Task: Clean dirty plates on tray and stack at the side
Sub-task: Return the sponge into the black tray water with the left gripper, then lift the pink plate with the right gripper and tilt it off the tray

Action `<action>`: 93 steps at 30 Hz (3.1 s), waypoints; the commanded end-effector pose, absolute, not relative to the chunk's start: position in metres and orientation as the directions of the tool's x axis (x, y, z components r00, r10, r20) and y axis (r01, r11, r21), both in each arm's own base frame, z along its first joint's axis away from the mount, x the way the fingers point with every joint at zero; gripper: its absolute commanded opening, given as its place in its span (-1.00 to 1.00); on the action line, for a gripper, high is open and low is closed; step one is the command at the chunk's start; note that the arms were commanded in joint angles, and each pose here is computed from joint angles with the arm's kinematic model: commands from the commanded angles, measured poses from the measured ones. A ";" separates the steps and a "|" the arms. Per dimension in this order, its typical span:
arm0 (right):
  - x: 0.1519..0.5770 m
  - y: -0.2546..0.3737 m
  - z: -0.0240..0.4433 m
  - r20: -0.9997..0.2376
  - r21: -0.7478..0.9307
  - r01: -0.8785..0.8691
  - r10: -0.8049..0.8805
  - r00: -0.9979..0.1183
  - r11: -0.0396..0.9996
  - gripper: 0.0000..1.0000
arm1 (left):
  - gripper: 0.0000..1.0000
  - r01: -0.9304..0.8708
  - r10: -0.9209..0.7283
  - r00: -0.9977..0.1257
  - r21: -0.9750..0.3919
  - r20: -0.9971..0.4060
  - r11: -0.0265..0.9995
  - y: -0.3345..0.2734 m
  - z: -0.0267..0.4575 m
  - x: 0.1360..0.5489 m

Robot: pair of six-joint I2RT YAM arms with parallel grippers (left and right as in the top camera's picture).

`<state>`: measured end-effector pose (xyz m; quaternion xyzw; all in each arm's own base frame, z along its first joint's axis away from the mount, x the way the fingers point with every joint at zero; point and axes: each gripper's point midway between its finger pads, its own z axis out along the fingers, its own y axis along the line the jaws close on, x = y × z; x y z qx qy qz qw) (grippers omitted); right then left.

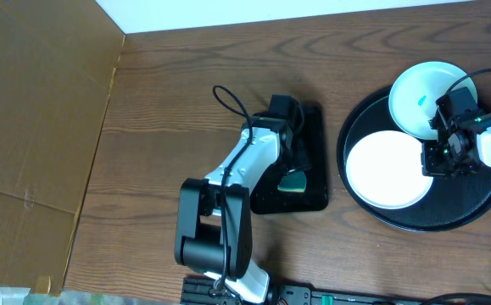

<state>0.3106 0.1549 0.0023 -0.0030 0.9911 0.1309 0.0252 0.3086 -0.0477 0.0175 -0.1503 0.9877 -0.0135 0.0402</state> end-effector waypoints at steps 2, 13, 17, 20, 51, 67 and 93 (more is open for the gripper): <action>0.300 0.145 -0.018 -0.005 0.182 -0.002 -0.001 -1.000 0.983 -0.98 | 0.33 -0.283 -0.292 -0.947 -0.082 -0.134 0.956 -0.050 0.045 0.311; 0.305 0.142 -0.006 -0.028 0.165 -0.011 -0.007 -1.000 0.986 -0.98 | 0.55 -0.308 -0.358 -0.853 -0.188 -0.380 0.933 -0.026 0.151 0.299; 0.315 0.143 0.020 -0.097 0.168 -0.045 -0.029 -0.995 0.985 -0.98 | 0.56 -0.298 -0.358 -0.820 -0.202 -0.446 0.933 -0.018 0.174 0.291; 0.324 0.145 0.047 -0.170 0.180 -0.077 -0.046 -0.984 0.981 -0.98 | 0.56 -0.289 -0.358 -0.805 -0.213 -0.474 0.933 -0.017 0.184 0.289; 0.389 0.305 0.200 -0.769 0.093 -0.422 -0.204 -0.605 0.902 -0.98 | 0.57 -0.290 -0.358 -0.807 -0.212 -0.470 0.933 -0.017 0.183 0.289; 0.392 0.346 0.243 -0.897 -0.106 -0.470 -0.289 -0.336 0.876 -0.98 | 0.57 -0.290 -0.358 -0.807 -0.212 -0.470 0.933 -0.017 0.183 0.289; 0.368 0.368 0.290 -0.896 -0.378 -0.366 -0.436 -0.088 0.851 -0.98 | 0.57 -0.290 -0.358 -0.807 -0.212 -0.470 0.933 -0.017 0.183 0.289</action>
